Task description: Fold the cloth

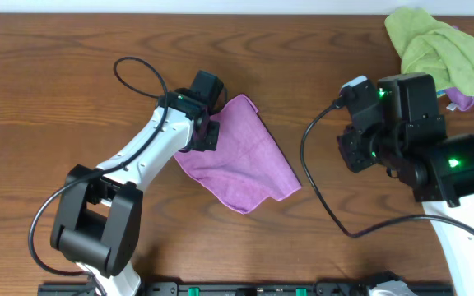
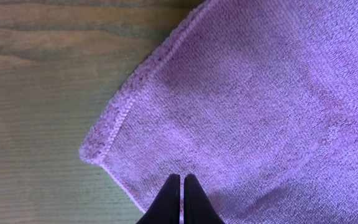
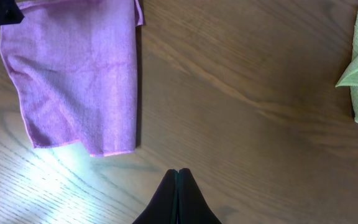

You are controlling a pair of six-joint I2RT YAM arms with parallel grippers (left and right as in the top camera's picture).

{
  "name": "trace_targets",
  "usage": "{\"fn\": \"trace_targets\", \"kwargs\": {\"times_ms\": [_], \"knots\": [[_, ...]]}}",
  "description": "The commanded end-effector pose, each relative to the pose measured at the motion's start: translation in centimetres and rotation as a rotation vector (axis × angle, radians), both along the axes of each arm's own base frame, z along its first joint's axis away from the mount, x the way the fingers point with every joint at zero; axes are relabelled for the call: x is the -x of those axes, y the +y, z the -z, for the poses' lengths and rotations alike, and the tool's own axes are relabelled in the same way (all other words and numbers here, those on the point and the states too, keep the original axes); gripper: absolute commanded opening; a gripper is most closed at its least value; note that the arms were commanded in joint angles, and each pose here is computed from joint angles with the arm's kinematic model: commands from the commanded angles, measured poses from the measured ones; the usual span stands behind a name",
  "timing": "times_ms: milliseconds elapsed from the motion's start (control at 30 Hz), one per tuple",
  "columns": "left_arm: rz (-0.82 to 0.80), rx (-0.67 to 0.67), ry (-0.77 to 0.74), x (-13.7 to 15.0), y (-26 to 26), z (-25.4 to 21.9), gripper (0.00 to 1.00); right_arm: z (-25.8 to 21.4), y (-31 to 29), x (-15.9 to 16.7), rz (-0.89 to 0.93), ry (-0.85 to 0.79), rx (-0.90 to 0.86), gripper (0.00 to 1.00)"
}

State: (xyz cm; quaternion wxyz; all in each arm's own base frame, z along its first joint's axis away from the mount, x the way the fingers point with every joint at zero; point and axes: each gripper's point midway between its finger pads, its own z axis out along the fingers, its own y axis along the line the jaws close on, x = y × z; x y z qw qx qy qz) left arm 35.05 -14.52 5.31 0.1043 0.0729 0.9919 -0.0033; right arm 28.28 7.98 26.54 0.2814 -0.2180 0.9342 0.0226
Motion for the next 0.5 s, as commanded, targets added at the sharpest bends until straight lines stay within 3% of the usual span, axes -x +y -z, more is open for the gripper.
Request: {"fn": "trace_targets", "kwargs": {"times_ms": [0, 467], "knots": [[-0.005, 0.001, -0.013, -0.3, 0.7, 0.0, 0.06, 0.0, 0.0, 0.1, 0.009, 0.001, -0.012, 0.01], [-0.008, -0.042, 0.026, -0.5, 1.3, 3.4, 0.06, 0.1, 0.0, 0.2, 0.009, 0.004, -0.011, 0.02]]}}
